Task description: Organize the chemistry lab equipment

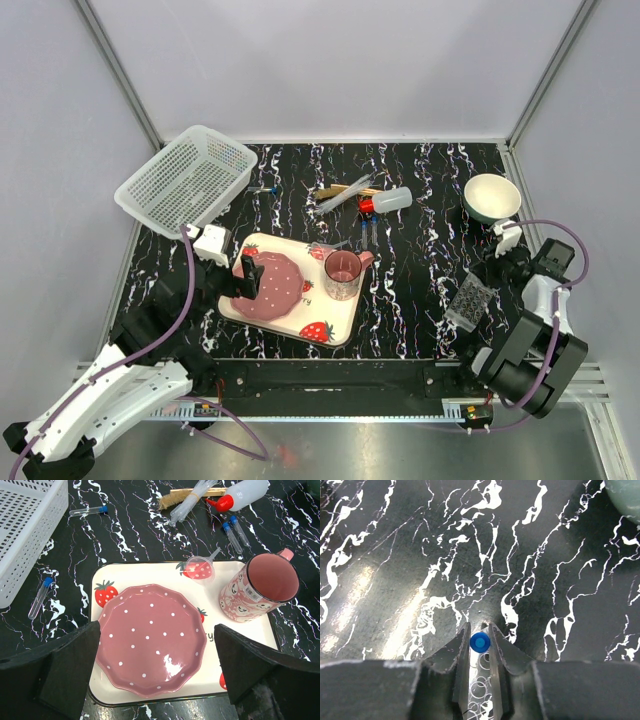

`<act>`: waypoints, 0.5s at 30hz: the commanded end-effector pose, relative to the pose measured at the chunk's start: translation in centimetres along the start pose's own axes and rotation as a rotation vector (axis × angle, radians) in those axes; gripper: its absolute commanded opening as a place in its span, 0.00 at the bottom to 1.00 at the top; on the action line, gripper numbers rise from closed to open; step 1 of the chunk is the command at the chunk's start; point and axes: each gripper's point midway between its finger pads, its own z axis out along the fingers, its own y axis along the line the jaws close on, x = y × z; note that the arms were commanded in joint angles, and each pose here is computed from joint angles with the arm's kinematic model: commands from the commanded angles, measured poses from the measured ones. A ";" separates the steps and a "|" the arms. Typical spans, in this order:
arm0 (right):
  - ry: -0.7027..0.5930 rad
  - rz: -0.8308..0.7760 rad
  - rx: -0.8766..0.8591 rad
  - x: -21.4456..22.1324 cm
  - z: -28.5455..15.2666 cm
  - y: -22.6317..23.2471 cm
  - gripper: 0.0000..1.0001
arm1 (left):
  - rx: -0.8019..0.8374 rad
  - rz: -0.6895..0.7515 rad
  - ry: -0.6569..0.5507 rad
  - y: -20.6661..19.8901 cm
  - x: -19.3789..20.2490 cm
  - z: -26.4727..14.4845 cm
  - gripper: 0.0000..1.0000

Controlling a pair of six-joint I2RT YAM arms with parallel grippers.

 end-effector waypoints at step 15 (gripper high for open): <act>-0.100 -0.066 0.004 -7.7 -4.0 0.7 0.78 | -0.052 -0.021 -0.001 0.6 -0.3 0.6 0.99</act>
